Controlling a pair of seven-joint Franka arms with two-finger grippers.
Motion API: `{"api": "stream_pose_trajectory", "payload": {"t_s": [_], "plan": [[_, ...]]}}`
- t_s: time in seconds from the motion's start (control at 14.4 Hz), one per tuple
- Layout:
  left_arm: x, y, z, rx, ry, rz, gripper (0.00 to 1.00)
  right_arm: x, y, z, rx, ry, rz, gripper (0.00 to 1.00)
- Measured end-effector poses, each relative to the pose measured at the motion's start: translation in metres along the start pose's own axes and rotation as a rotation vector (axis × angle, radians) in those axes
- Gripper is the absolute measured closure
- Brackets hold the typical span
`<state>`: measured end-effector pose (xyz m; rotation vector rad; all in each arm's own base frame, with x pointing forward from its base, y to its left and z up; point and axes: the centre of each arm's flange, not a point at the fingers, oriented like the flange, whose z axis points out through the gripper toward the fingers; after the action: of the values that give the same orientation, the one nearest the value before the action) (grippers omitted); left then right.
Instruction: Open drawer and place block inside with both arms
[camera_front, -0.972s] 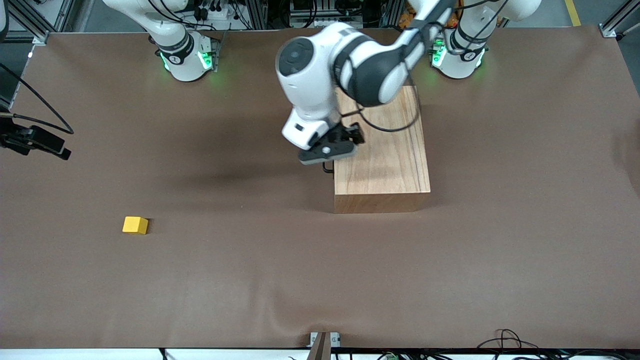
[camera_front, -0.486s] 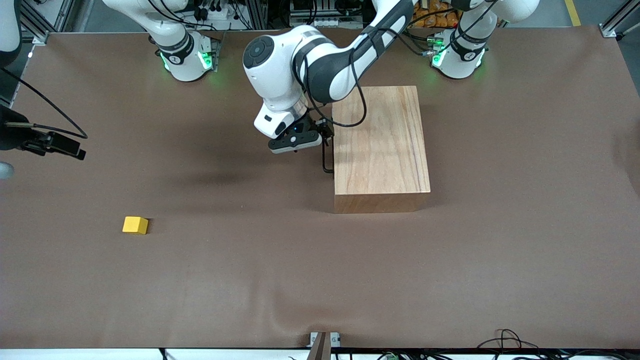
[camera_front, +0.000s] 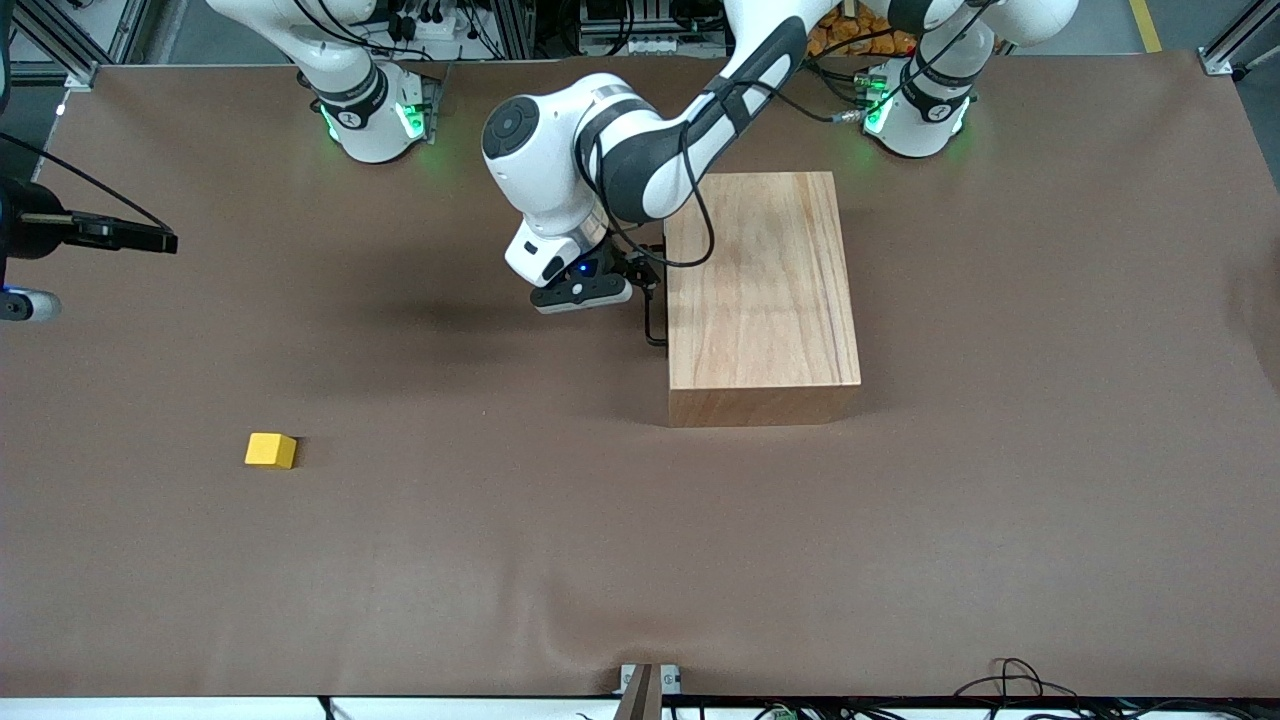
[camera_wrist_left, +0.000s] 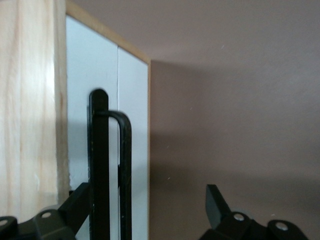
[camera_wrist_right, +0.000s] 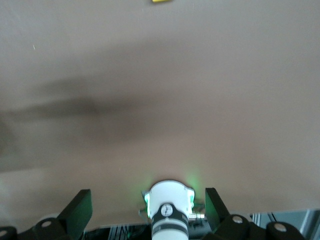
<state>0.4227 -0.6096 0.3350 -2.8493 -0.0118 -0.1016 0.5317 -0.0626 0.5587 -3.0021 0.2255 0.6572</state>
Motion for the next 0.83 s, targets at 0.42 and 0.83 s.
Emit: {"api": "stream_pose_trajectory", "payload": {"t_s": [0.42, 0.83], "plan": [[-0.012, 0.012, 0.028, 0.047, -0.024, 0.032, 0.0, -0.029, -0.003, 0.017, -0.009, -0.244, -0.007, 0.0], [-0.013, 0.018, 0.044, 0.057, -0.03, 0.043, 0.0, -0.041, 0.009, 0.023, 0.0, -0.348, 0.014, 0.0]]}}
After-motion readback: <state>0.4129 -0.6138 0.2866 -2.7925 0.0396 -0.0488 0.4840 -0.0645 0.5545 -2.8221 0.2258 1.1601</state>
